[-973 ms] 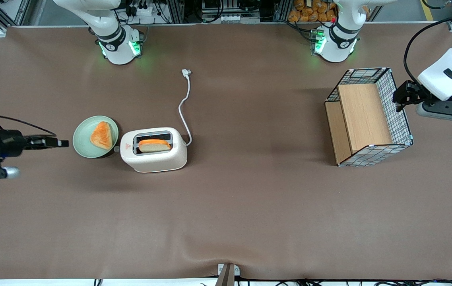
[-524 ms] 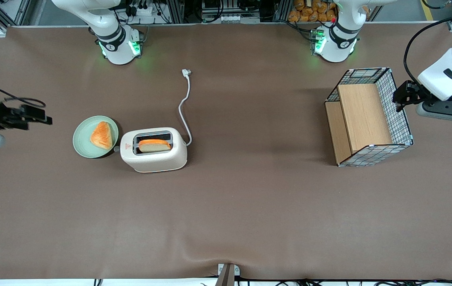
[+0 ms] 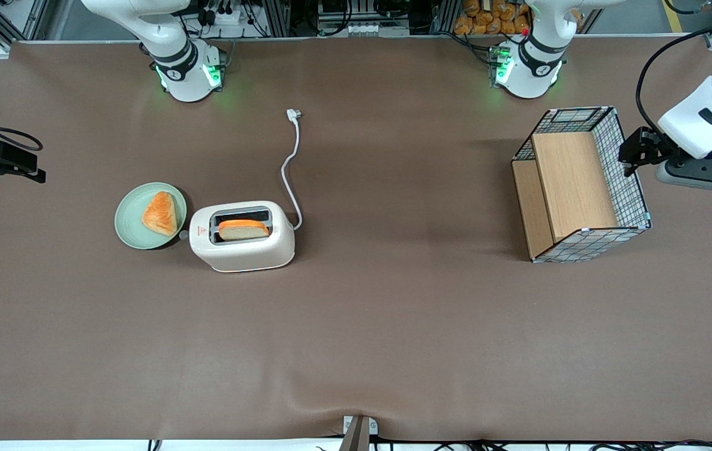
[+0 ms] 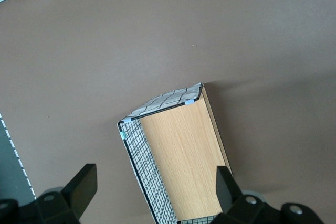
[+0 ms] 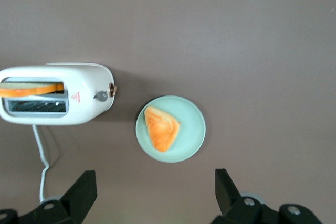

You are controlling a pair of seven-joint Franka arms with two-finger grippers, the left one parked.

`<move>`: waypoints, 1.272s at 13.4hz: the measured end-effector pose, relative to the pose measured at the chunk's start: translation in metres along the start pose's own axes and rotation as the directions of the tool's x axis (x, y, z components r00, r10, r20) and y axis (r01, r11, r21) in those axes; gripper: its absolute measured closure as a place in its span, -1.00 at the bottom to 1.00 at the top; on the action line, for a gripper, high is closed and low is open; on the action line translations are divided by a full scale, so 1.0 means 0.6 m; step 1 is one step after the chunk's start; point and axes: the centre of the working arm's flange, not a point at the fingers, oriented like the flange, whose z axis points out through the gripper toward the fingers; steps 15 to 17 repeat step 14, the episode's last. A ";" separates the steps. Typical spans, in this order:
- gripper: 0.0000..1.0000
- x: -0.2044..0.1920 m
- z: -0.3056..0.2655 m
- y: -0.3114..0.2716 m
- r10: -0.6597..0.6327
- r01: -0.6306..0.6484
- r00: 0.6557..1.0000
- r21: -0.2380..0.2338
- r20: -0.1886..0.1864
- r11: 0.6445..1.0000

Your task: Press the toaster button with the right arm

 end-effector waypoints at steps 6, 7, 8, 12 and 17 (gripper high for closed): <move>-1.00 -0.024 0.004 -0.039 0.025 -0.025 1.000 -0.045 -0.016 0.999; -1.00 -0.024 0.004 -0.040 0.024 -0.025 1.000 -0.045 -0.017 0.999; -1.00 -0.024 0.004 -0.040 0.025 -0.025 1.000 -0.046 -0.019 0.999; -1.00 -0.030 -0.013 -0.043 0.023 -0.024 0.999 -0.046 -0.040 0.999; -1.00 -0.034 -0.027 -0.054 0.027 -0.029 0.999 -0.046 -0.046 0.999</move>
